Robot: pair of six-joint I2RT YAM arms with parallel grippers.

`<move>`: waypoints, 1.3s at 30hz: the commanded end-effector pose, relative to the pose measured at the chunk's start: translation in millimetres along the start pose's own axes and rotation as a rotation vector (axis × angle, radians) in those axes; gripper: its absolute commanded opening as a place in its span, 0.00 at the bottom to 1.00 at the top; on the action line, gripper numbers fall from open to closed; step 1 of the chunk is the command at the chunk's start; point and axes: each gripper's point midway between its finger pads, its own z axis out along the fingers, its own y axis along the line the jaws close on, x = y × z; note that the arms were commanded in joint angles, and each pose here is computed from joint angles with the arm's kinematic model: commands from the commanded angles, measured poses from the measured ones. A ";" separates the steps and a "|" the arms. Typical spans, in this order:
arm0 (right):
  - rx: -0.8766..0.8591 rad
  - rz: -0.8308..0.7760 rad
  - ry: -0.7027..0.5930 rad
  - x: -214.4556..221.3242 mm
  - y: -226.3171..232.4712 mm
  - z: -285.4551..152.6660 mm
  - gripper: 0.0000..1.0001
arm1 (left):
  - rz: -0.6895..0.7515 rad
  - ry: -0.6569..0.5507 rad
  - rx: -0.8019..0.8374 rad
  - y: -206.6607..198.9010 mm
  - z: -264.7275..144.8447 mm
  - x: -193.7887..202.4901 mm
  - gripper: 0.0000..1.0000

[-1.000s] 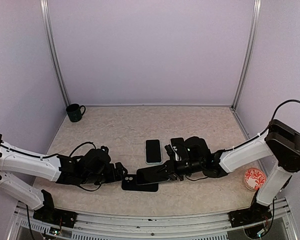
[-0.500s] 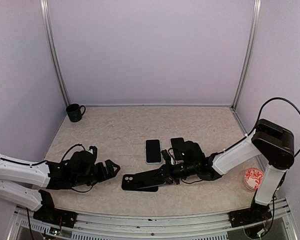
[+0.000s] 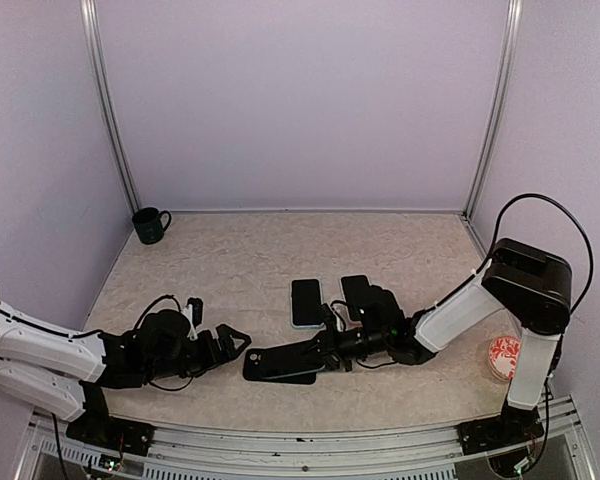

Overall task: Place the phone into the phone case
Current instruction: Install the phone on the phone case.

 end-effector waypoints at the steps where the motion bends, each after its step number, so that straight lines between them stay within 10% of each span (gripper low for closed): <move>1: -0.086 -0.010 0.017 -0.1 21.7 6.2 0.00 | -0.008 0.002 0.045 -10.9 4.8 3.1 0.99; 39: -0.119 0.055 0.022 -9.7 11.5 24.5 0.00 | 0.008 0.129 0.136 -29.9 36.5 45.9 0.99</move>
